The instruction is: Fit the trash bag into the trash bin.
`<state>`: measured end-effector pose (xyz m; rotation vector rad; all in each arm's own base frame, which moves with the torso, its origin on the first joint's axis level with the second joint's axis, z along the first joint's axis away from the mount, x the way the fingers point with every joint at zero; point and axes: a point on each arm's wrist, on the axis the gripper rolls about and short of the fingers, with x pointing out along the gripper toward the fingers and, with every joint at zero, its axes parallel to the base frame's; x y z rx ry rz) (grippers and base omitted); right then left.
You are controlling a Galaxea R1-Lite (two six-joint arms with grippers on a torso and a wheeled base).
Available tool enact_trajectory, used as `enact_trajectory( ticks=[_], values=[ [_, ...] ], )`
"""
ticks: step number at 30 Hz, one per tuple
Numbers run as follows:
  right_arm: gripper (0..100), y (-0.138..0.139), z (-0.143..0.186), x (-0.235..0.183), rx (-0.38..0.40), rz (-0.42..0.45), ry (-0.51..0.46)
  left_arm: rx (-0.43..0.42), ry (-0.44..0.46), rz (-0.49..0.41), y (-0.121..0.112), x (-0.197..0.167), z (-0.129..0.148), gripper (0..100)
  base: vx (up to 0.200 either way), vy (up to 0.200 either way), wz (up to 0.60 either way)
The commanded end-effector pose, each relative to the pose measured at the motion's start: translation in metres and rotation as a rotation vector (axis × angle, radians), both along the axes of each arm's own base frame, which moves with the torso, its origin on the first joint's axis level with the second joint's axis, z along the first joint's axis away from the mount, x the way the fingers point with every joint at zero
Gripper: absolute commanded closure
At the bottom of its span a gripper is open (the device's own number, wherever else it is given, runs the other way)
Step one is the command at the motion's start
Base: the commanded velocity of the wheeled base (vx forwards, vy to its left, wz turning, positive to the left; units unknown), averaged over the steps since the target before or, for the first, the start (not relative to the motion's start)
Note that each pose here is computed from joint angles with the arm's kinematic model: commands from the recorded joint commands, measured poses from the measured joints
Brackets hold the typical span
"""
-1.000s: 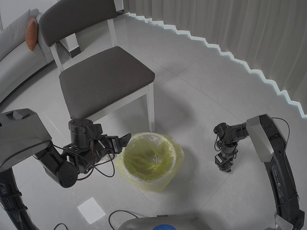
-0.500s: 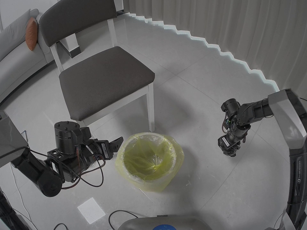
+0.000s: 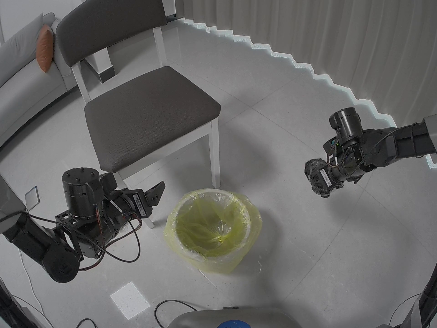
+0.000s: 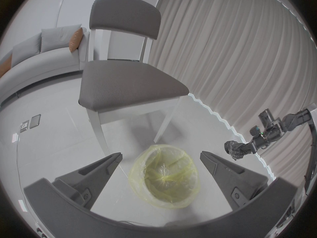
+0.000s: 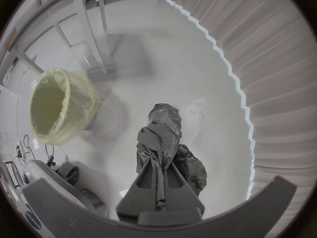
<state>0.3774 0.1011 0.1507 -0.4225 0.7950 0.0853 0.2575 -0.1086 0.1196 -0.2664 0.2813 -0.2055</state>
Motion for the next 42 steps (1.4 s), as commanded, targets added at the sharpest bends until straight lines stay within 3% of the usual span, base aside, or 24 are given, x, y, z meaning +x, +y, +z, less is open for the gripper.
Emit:
enact_trajectory(
  ticks=[1, 10, 17, 26, 32, 42],
  values=[
    [100, 0.017, 0.033, -0.021, 0.033, 0.071, -0.107, -0.005, -0.031, 0.023, 0.006, 0.005, 0.007, 0, 0.0, 0.0, 0.0],
    [100, 0.073, 0.048, -0.045, 0.111, 0.227, -0.255, 0.034, -0.02, 0.019, 0.005, 0.007, 0.001, 0, 0.0, 0.0, 0.0],
    [100, 0.114, 0.035, -0.063, 0.167, 0.345, -0.348, 0.065, -0.015, 0.005, 0.003, 0.008, -0.008, 0, 0.0, 0.0, 0.0],
    [100, 0.148, 0.014, -0.09, 0.192, 0.459, -0.353, 0.106, -0.099, 0.013, 0.007, 0.001, 0.0, 0, 0.0, 0.0, 0.0],
    [100, 0.178, -0.024, -0.102, 0.212, 0.537, -0.361, 0.112, -0.164, 0.012, 0.011, -0.012, 0.015, 0, 0.0, 0.0, 0.0],
    [100, 0.204, -0.081, -0.088, 0.152, 0.572, -0.281, 0.113, -0.202, 0.003, 0.012, -0.022, 0.026, 0, 0.0, 0.0, 0.0]
  ],
)
